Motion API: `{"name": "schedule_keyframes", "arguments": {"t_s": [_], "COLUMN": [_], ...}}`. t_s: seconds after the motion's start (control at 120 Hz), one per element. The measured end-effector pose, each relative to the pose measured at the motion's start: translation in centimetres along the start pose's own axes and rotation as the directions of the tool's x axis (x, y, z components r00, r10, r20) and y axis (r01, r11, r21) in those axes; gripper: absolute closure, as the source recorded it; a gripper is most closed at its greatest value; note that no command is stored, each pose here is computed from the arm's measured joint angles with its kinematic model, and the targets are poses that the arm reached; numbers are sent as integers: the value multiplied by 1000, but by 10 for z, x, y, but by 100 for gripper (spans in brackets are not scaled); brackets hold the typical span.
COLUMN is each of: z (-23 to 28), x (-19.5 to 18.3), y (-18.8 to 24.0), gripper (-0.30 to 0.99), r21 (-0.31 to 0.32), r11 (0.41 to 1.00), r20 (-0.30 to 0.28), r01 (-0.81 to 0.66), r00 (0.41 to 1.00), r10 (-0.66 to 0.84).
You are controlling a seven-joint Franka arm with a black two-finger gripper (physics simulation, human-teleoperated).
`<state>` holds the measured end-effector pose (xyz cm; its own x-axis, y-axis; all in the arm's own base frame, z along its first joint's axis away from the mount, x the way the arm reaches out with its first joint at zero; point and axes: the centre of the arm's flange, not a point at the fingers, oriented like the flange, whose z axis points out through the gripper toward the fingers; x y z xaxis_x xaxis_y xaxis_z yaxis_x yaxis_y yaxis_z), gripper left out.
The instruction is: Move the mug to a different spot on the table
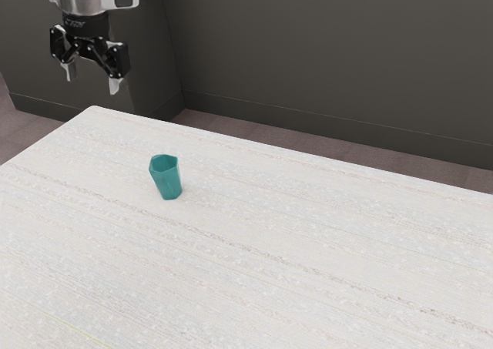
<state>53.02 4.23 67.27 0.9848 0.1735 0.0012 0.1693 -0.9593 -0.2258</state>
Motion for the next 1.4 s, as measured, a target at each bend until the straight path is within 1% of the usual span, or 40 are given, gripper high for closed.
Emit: {"name": "schedule_keyframes", "arguments": {"t_s": [0.092, 0.192, 0.308, 0.392, 0.45, 0.567, 0.658, 0.758, 0.892, 0.975, 1.05, 1.108, 1.233, 1.342, 1.4], "z": [1, 12, 41, 69, 94, 151, 175, 196, 221, 236, 249, 260, 282, 304, 314], "x": [3, 12, 33, 56, 80, 116, 133, 151, 180, 200, 208, 211, 213, 214, 217], "y": [-7, -5, 9, 37, 52, 28, 32, 22, 3, -7, -9, -13, -37, -52, -54], "gripper": [0, 0, 0, 0, 0, 0, 0, 0, 0, 0, 0, 0, 0, 0, 0], "r21": [-4, -5, -8, -22, -33, -63, -81, -111, -151, -180, -195, -198, -193, -184, -191], "r11": [1000, 1000, 1000, 999, 998, 978, 961, 930, 872, 834, 810, 791, 746, 719, 709], "r20": [-22, -24, 6, 15, 28, 82, 95, 113, 132, 142, 159, 175, 209, 236, 245], "r01": [20, 22, 25, 29, 57, 199, 263, 352, 466, 521, 554, 579, 638, 670, 679], "r00": [1000, 999, 1000, 999, 998, 978, 962, 934, 883, 853, 832, 815, 769, 740, 732], "r10": [-20, -22, -25, -29, -57, -194, -255, -340, -449, -502, -531, -553, -604, -630, -635]}}
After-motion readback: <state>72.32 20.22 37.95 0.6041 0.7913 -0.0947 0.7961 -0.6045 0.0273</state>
